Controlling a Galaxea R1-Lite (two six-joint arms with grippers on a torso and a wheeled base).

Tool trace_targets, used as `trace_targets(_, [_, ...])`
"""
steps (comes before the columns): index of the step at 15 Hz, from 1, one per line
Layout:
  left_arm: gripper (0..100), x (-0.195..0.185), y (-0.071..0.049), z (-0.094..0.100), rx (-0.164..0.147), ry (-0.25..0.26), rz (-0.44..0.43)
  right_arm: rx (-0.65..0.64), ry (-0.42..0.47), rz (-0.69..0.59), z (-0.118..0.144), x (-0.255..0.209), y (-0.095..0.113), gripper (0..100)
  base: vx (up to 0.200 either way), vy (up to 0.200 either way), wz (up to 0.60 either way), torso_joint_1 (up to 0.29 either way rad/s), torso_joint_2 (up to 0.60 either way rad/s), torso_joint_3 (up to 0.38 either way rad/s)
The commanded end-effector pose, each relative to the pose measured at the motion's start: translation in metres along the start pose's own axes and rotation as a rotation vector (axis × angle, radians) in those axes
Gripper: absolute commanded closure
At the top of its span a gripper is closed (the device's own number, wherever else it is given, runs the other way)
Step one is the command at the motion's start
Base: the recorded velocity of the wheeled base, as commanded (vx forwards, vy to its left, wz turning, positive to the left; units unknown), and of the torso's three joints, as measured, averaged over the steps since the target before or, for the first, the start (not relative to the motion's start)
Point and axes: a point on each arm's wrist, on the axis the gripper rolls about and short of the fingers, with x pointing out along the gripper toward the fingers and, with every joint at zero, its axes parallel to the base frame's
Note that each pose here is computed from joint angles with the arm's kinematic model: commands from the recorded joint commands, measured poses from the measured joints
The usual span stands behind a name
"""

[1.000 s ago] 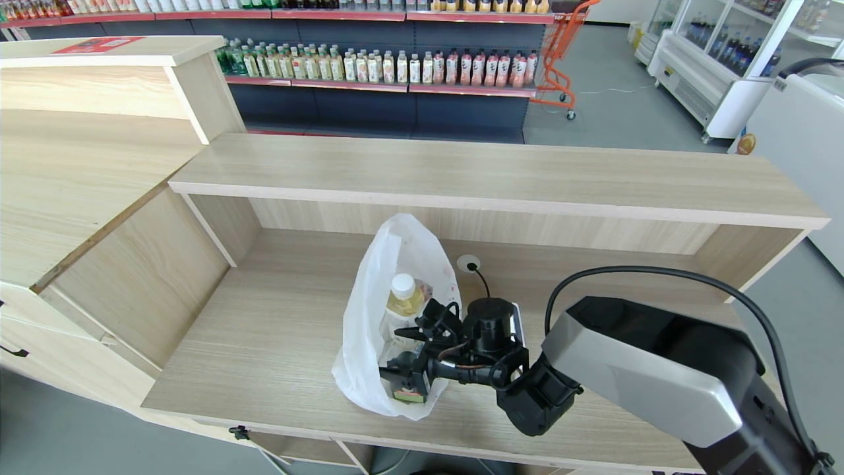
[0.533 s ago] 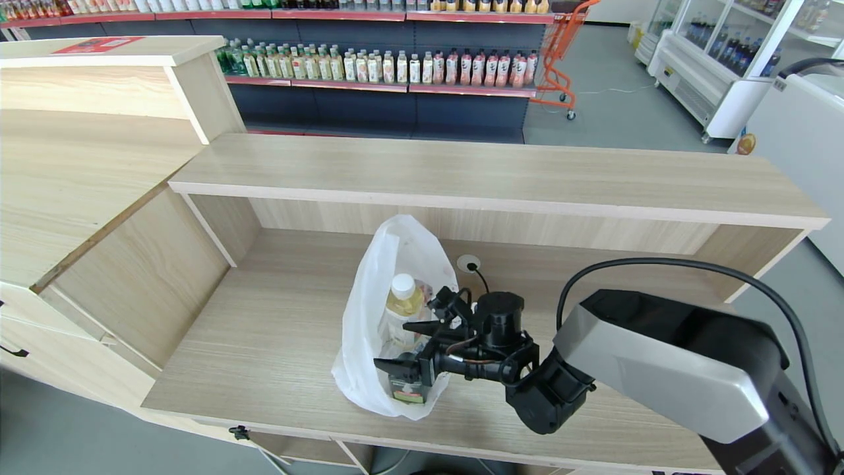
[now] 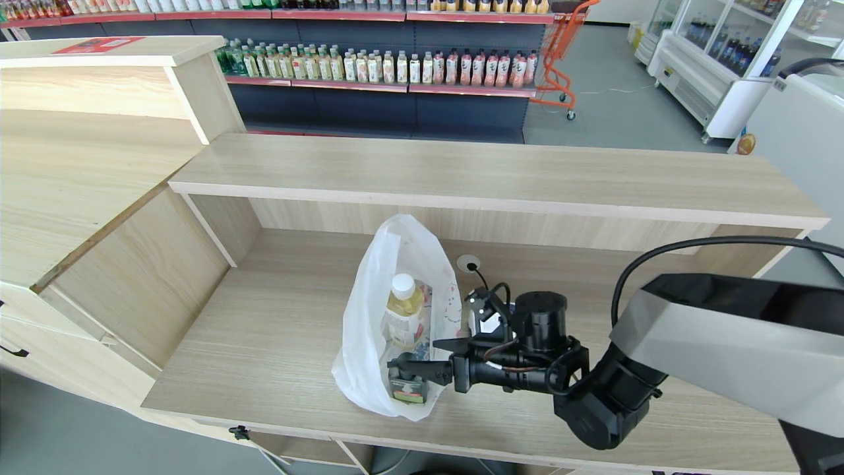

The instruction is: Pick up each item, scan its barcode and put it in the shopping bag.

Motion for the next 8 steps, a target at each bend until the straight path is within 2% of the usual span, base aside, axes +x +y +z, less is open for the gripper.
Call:
trace_targets(1, [0,0.000,0.000,0.000,0.000,0.000,0.000,0.028,-0.036,-0.023,0.016,-0.018,0.001,0,0.000,0.000,0.00,0.000,0.00,0.000])
trace_targets(4, [0,0.000,0.000,0.000,0.000,0.000,0.000,0.137,-0.074,-0.049,0.032,-0.037,0.000,0,0.000,0.000,0.00,0.000,0.00,0.000])
trace_targets(5, [0,0.000,0.000,0.000,0.000,0.001,0.000,0.179,-0.084,-0.057,0.041,-0.052,0.008,0,0.000,0.000,0.00,0.000,0.00,0.000])
trace_targets(8, [0,0.000,0.000,0.000,0.000,0.001,0.000,0.212,-0.068,-0.100,0.043,-0.086,0.020,0,0.000,0.000,0.00,0.000,0.00,0.000])
